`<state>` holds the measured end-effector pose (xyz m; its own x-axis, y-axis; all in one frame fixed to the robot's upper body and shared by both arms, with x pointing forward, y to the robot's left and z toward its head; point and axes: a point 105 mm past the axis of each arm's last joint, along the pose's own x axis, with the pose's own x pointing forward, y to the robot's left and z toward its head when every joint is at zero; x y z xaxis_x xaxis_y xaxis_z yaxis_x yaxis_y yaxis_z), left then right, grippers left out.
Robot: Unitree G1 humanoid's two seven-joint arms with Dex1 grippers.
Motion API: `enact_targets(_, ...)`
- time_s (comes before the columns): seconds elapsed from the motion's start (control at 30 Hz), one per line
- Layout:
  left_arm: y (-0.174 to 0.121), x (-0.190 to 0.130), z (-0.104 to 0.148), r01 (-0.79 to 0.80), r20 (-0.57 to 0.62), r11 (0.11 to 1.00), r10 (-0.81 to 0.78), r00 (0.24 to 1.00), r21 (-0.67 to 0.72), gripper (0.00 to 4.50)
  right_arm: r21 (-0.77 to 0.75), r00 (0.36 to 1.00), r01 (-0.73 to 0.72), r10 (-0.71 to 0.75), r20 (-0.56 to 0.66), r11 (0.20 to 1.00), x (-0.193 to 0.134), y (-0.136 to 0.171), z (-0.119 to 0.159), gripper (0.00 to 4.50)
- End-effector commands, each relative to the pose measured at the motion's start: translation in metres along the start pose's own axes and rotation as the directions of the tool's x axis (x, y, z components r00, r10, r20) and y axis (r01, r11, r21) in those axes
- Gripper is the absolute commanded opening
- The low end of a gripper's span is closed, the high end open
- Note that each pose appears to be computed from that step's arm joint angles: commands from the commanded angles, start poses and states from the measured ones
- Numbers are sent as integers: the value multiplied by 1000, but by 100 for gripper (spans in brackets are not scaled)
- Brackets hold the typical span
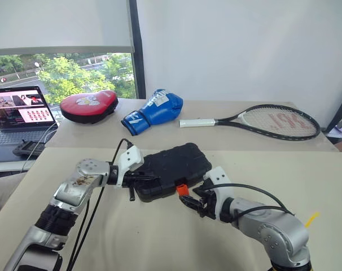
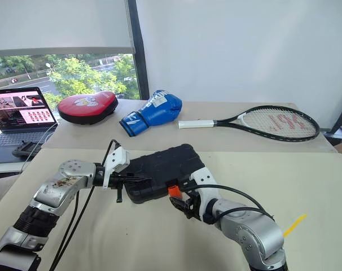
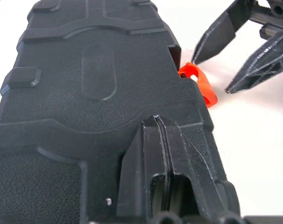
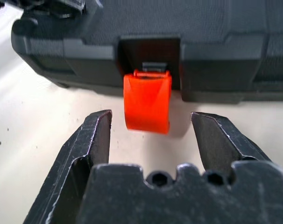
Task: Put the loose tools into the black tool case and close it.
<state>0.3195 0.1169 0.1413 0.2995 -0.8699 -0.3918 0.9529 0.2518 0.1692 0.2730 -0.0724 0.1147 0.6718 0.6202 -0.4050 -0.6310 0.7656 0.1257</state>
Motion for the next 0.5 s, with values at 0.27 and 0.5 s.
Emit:
enact_targets(0.27,-9,-6,-22,45,-88,998,-50,995,-51,0,-17,999,-35,36,12,999,13,8,9,317)
enact_targets(0.5,-8,-4,-21,42,-86,998,-46,995,-42,0,-34,1000,-24,24,-3,999,14,7,7,142)
